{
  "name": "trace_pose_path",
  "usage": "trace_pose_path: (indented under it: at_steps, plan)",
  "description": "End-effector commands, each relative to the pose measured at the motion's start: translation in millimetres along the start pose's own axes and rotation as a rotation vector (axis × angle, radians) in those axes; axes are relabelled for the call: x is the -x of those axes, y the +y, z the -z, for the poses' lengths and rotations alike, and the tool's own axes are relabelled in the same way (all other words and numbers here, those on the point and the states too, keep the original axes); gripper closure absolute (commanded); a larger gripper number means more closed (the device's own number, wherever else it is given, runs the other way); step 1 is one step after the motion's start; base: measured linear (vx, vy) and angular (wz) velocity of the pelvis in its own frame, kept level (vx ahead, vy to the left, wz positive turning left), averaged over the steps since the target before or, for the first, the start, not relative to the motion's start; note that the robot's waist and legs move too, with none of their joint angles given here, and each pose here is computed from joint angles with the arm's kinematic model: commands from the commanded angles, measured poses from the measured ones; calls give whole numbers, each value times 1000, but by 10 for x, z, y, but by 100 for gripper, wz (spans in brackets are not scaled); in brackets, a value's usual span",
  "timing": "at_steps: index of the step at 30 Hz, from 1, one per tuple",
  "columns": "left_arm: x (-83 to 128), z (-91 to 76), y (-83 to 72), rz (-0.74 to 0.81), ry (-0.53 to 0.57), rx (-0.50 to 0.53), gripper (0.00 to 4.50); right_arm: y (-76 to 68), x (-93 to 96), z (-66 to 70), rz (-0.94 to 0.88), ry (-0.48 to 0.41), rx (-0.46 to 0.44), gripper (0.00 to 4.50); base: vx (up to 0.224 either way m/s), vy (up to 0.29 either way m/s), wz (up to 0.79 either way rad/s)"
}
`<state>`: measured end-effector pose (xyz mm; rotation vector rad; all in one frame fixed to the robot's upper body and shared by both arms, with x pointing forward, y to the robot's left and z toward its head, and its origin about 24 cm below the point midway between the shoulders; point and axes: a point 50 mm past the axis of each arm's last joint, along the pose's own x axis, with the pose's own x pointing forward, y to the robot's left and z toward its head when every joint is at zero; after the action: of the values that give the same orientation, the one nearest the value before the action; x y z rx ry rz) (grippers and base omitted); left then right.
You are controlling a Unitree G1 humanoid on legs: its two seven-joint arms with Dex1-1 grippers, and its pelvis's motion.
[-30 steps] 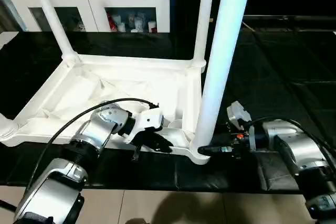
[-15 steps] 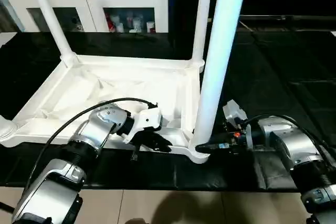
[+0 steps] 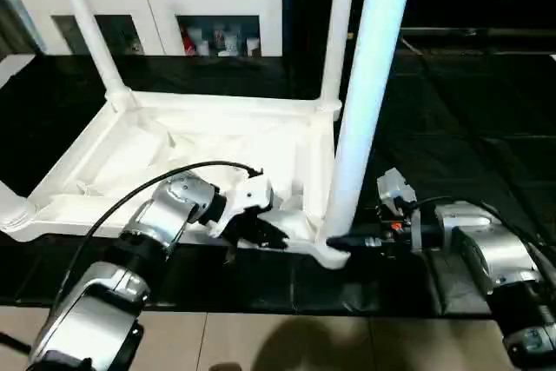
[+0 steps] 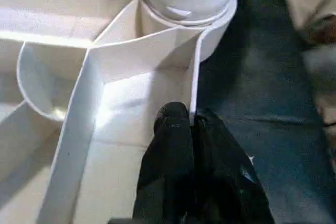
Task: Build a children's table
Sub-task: Rotate leg to tighten
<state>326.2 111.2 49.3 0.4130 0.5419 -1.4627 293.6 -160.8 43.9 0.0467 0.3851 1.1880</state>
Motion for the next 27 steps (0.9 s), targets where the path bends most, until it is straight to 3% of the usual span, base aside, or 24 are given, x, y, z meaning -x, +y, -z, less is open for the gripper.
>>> trace_pose_path:
  at_steps: [1,3,7,13,16,18,20,27]
  plan:
    - [-265,-313,58,-77,-91,9,450,17,-357,102,92,18,-130,241,0,0,0]
    - [-344,-433,113,-145,-121,48,450,-40,-511,72,217,5,-180,241,0,0,0]
    - [-401,-559,193,-248,-157,106,450,-54,-760,-51,326,-17,-190,242,0,0,0]
    - [-418,-629,280,-375,-175,164,450,-32,-1074,-292,448,-63,-234,248,0,0,0]
    - [-385,-612,302,-393,-172,168,450,-25,-1090,-294,448,-46,-190,248,0,0,0]
    - [-347,-569,314,-401,-160,162,450,-22,-1070,-250,438,-35,-161,182,0,0,0]
    - [-324,-538,319,-408,-150,160,450,-25,-1051,-221,436,-27,-153,182,0,0,0]
    - [-210,-366,323,-406,-100,144,450,-77,-803,-85,425,-38,-119,101,0,0,0]
